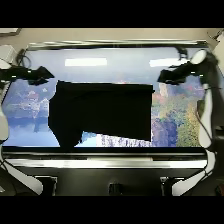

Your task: Fold the clothes and pants, and hang the long-sleeved shirts on hangers.

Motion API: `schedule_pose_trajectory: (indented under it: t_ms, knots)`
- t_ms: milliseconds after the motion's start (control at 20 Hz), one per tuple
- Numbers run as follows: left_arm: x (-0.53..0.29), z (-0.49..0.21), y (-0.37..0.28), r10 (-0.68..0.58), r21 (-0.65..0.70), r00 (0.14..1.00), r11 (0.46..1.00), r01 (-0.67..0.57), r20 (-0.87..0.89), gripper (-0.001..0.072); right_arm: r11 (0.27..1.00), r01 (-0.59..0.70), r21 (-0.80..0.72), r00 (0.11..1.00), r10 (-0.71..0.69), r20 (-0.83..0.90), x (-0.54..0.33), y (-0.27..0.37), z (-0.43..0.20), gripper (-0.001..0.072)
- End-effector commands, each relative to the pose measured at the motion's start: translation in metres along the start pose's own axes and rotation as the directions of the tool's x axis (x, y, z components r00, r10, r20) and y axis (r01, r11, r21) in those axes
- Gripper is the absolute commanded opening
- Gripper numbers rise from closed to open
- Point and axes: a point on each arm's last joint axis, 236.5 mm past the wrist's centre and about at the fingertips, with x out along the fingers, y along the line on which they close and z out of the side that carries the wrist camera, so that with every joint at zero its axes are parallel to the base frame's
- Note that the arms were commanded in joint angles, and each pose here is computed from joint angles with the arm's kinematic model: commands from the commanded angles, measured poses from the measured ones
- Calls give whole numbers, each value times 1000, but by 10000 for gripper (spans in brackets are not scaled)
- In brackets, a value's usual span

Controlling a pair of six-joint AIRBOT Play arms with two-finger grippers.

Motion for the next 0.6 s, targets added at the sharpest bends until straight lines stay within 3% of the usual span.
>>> schedule_pose_trajectory:
  t_ms: [0,300,550]
  knots:
    - [-62,-36,8,11,-75,995,997,-18,-99,595,985,-155,72,978,163,-130,-39,-10,-55,544]
    - [-100,-106,12,20,-139,983,989,-46,-180,582,931,-220,290,904,306,-299,5,5,-221,544]
    - [-111,-157,5,14,-154,977,987,-48,-211,581,866,-316,388,844,444,-303,28,44,-302,544]
